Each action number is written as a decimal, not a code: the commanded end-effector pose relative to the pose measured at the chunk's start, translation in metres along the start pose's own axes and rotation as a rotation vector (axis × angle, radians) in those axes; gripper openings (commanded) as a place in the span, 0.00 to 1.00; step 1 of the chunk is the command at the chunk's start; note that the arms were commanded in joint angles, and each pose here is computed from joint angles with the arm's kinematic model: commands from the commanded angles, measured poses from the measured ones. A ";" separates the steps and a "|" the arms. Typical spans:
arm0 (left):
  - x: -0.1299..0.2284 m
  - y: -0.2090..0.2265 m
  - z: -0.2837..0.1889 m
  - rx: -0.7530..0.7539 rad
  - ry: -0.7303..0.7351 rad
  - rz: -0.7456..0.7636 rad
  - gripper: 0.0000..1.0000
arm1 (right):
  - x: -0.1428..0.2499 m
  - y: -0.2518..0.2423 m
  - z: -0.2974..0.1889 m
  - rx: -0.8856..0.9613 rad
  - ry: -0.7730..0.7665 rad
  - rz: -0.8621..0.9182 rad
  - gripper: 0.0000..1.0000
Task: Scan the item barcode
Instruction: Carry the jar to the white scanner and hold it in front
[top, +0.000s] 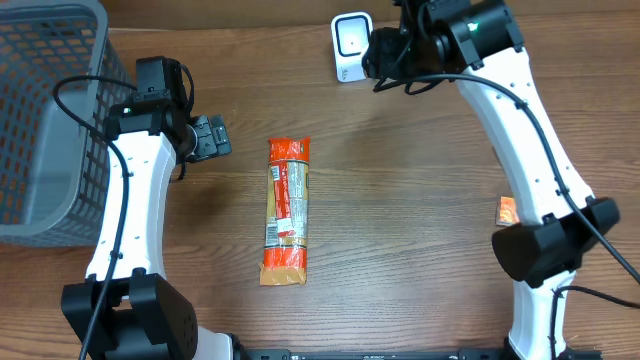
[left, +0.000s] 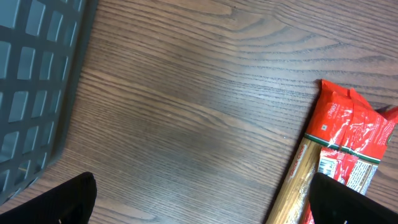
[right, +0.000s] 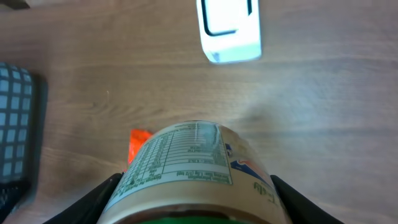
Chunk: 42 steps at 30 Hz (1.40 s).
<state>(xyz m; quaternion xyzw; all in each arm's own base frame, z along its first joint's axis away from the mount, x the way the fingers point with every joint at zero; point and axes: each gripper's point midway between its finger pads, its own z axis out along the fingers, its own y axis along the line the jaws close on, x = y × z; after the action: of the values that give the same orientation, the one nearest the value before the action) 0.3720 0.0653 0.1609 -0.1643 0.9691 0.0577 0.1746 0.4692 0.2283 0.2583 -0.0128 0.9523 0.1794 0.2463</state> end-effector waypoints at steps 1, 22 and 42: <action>0.001 0.002 0.002 -0.008 0.005 0.006 1.00 | -0.010 -0.002 0.036 0.013 -0.018 -0.027 0.26; 0.001 0.003 0.002 -0.008 0.005 0.005 1.00 | -0.096 -0.020 0.171 0.069 -0.410 -0.086 0.24; 0.001 0.003 0.002 -0.008 0.005 0.005 1.00 | -0.144 -0.014 0.184 0.011 -0.696 -0.069 0.25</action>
<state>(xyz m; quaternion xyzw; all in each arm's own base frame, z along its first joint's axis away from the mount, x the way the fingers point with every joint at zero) 0.3720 0.0653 0.1609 -0.1643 0.9691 0.0577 0.1746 0.6774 0.2732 0.1494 0.0118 0.8291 0.1605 0.5354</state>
